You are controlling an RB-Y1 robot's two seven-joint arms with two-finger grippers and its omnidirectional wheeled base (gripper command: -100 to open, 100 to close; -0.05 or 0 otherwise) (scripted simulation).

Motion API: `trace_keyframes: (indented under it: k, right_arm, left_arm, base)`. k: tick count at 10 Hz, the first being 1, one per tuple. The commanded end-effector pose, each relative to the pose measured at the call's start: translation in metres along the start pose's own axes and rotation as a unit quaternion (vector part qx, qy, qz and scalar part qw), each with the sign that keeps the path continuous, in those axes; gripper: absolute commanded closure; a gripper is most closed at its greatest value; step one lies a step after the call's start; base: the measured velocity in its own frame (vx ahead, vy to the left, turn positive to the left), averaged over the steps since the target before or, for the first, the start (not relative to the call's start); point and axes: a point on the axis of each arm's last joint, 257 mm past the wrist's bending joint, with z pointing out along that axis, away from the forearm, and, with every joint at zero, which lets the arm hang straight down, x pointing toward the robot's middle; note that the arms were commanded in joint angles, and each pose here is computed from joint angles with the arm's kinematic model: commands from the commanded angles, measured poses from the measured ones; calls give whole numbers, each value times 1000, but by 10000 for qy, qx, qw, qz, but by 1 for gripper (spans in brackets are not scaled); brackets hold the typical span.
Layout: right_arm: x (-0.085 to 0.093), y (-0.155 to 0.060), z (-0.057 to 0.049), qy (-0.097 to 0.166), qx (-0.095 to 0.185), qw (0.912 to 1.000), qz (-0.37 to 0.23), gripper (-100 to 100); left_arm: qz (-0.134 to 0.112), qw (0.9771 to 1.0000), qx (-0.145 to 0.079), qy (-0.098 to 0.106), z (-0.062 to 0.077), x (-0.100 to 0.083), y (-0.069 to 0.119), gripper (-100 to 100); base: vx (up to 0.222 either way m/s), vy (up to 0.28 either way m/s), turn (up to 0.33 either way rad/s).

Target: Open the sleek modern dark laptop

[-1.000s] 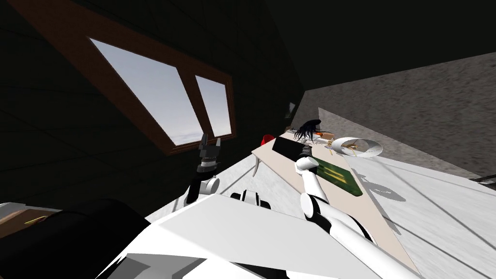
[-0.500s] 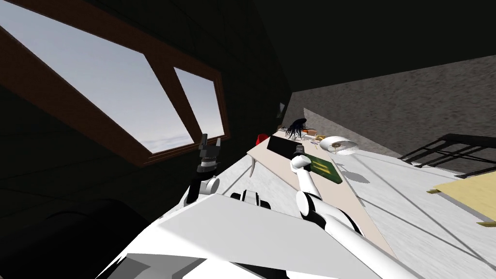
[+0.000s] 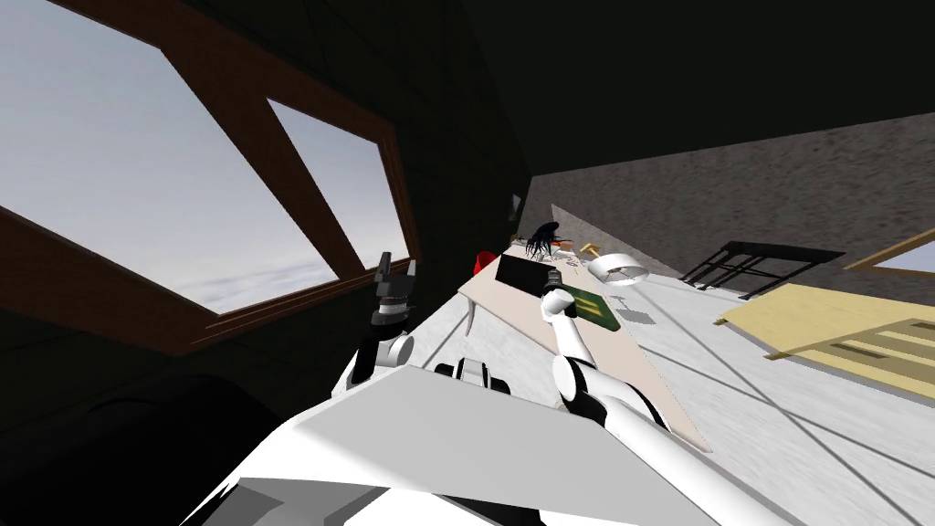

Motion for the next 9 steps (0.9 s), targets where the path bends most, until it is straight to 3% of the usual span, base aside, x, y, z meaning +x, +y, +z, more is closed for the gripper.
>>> trace_keyframes:
  k: [1, 2, 3, 4, 6, 7, 9]
  right_arm:
    - [-36, -17, -4, -343, 182, 9992, 47, 100]
    - [-35, -20, -4, -313, 244, 9992, 76, 100]
    - [-71, -36, -10, -671, 385, 9968, 193, 100]
    - [-71, -36, -10, -669, 391, 9969, 166, 100]
    - [-70, -38, -10, -655, 426, 9969, 108, 100]
    - [-107, -53, -19, -1026, 544, 9932, 131, 100]
    - [-106, -55, -19, -1014, 587, 9930, 132, 100]
  left_arm:
    - [0, 10000, 0, 0, 0, 0, 0, 0]
    - [1, 10000, -1, -1, 0, 0, 0, 0]
    - [0, 10000, 0, 0, 0, 0, 0, 0]
    - [0, 10000, -1, -1, 0, 0, 0, 0]
    - [0, 10000, 0, 0, 0, 0, 0, 0]
    - [0, 10000, 0, 0, 0, 0, 0, 0]
    - [1, 10000, 0, 0, 0, 0, 0, 0]
  base:
    - [47, 31, -353]
    - [61, 54, -335]
    - [79, 79, -301]
    - [65, 69, -444]
    - [16, 24, -32]
    - [45, 45, -300]
    - [32, 46, -244]
